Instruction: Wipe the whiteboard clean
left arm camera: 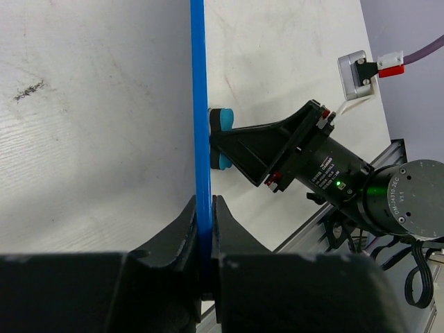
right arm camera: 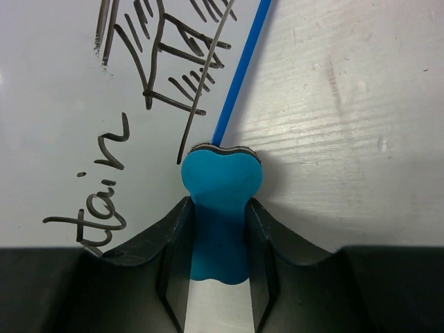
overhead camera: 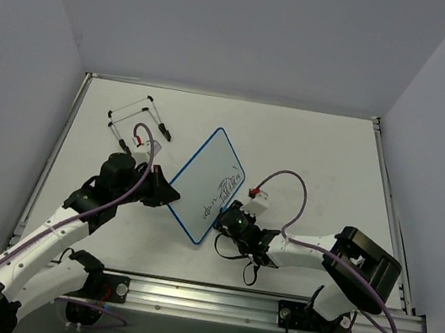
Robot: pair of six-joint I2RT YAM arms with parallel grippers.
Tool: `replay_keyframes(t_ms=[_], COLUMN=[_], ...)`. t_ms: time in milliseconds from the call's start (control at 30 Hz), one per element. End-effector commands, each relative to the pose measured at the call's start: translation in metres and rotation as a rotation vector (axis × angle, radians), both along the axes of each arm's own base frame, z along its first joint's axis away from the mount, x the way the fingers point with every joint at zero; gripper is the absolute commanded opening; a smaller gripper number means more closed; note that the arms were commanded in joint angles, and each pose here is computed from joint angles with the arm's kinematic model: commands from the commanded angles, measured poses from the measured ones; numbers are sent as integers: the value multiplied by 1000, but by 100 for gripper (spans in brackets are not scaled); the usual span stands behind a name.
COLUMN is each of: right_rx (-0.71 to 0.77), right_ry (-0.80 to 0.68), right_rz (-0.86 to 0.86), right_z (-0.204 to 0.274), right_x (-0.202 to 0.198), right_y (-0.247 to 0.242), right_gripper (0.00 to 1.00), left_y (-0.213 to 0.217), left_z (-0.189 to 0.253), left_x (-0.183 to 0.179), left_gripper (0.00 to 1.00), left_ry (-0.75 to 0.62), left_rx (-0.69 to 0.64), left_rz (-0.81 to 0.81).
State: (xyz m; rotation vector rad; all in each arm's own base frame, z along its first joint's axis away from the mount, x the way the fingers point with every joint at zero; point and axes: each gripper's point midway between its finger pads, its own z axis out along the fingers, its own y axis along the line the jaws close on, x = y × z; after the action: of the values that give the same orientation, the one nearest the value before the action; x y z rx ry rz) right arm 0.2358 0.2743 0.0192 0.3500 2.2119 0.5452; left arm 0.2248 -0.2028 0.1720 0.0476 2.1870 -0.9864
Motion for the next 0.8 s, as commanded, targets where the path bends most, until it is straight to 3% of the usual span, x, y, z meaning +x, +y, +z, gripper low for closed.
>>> replay_keyframes(t_ms=[0, 233, 400, 500, 767], right_rx=[50, 208, 330, 265, 16], right_ry=[-61, -131, -139, -130, 64], right_rz=[61, 210, 274, 232, 110], right_z=[34, 113, 141, 126, 11], right_x=[14, 26, 21, 26, 19], right_y=[29, 94, 114, 103, 38], right_gripper=[0, 0, 0, 0, 0], left_y=[-25, -27, -25, -25, -21], left_z=[53, 54, 55, 53, 57], left_x=[-7, -7, -7, -7, -8], left_gripper=[2, 2, 2, 2, 2], left_ry=[-93, -103, -124, -122, -141], left_rx=[-172, -188, -196, -199, -179], left_rz=[-109, -110, -106, -101, -93])
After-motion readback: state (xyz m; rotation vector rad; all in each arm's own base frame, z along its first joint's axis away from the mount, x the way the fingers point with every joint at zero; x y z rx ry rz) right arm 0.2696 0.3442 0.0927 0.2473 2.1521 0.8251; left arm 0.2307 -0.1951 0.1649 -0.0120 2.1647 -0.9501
